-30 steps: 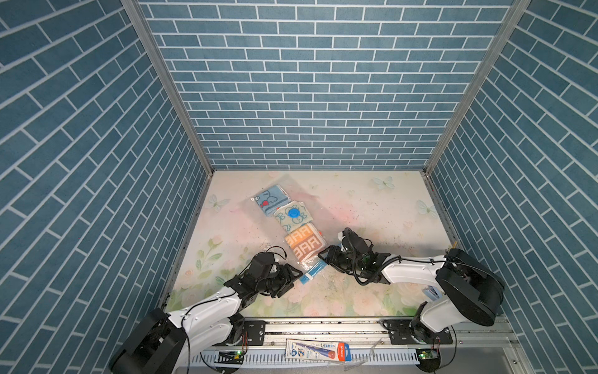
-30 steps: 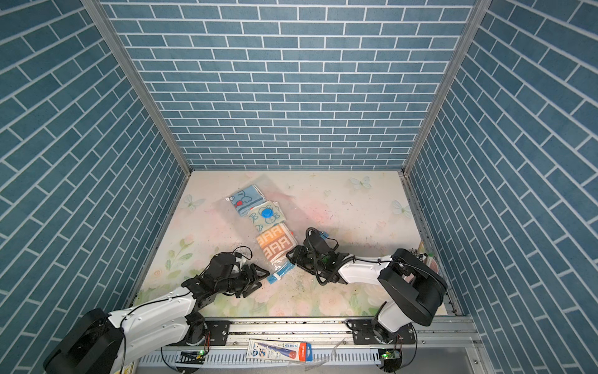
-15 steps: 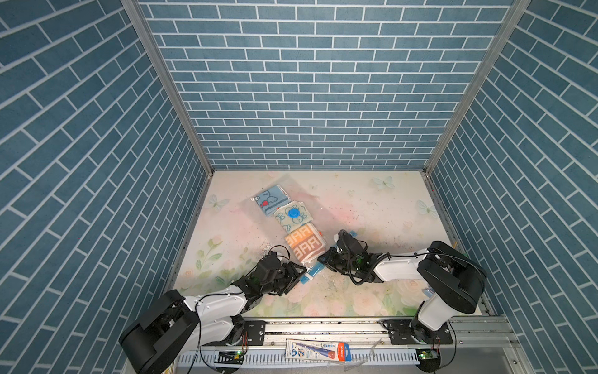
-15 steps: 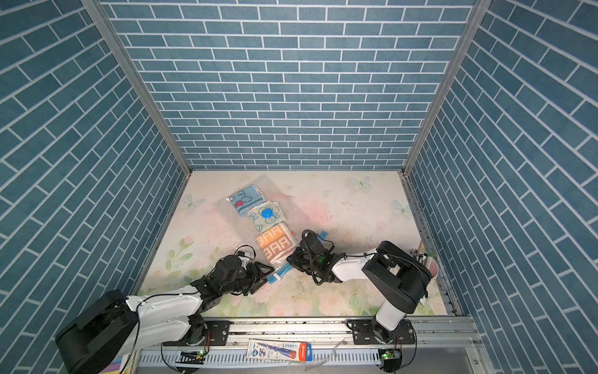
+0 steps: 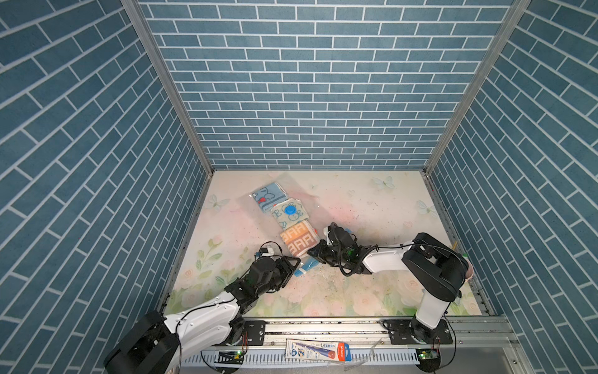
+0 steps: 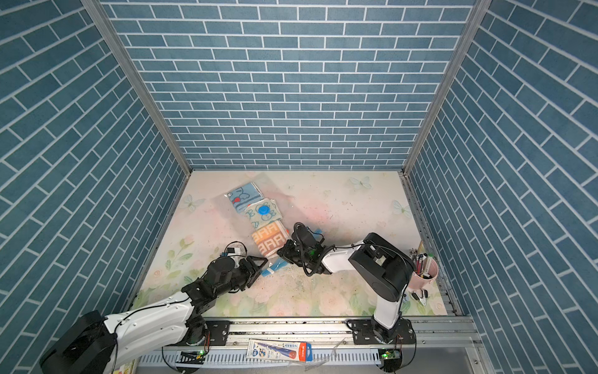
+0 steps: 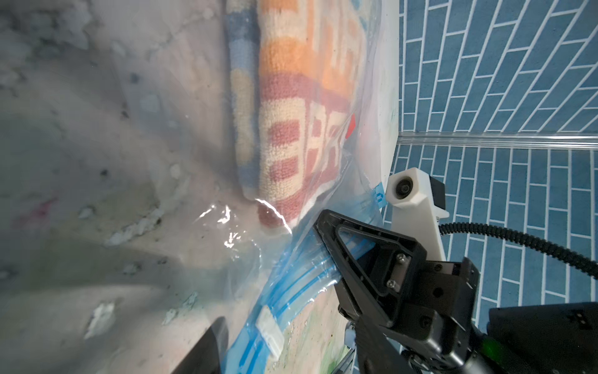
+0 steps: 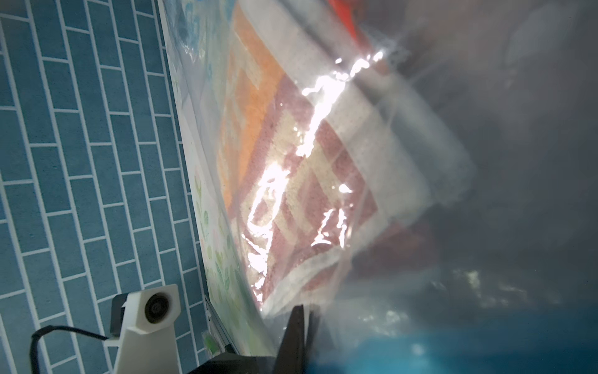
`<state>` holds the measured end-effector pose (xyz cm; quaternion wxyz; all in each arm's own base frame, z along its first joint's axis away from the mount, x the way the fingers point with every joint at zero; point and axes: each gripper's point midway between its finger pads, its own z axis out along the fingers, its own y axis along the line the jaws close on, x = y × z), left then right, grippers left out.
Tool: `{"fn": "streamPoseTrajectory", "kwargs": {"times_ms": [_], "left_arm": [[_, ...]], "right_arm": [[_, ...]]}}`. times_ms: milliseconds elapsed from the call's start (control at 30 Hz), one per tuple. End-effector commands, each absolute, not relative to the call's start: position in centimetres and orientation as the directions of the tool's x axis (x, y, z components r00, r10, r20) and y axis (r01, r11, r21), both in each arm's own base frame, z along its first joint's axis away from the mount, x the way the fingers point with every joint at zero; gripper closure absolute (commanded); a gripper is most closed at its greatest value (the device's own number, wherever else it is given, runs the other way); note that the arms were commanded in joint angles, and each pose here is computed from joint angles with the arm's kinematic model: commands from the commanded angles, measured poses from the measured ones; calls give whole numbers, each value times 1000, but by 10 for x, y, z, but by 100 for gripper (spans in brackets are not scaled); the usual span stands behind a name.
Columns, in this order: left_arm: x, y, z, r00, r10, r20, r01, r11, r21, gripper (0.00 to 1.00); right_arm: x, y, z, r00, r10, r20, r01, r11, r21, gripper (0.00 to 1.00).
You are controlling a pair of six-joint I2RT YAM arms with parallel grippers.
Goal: Place the folded towel into the vacuum bag
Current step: Adjust the vacuum bag at the center of the board.
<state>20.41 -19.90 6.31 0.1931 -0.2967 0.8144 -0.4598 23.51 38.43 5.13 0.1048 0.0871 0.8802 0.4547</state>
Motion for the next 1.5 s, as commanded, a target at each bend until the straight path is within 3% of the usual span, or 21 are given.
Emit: {"fn": "streamPoseTrajectory", "kwargs": {"times_ms": [0,467,700,1100,1467], "left_arm": [[203,-188,47,-737,-673,-60,-334,440,-833,37],[224,-174,46,-708,-704,-57,-364,433,-824,39],[235,-160,45,-691,-720,-61,-384,437,-814,38],[242,-175,47,-710,-704,-24,-368,400,-839,39],[243,-200,33,-722,-692,12,-361,362,-859,45]], "right_arm": [[238,386,51,-962,267,-66,95,546,832,92],[258,393,51,-977,193,-89,42,586,810,92],[281,408,60,-981,176,-80,30,549,835,91],[262,382,50,-974,222,-39,94,559,824,53],[243,351,49,-956,291,-21,144,536,832,47]]}}
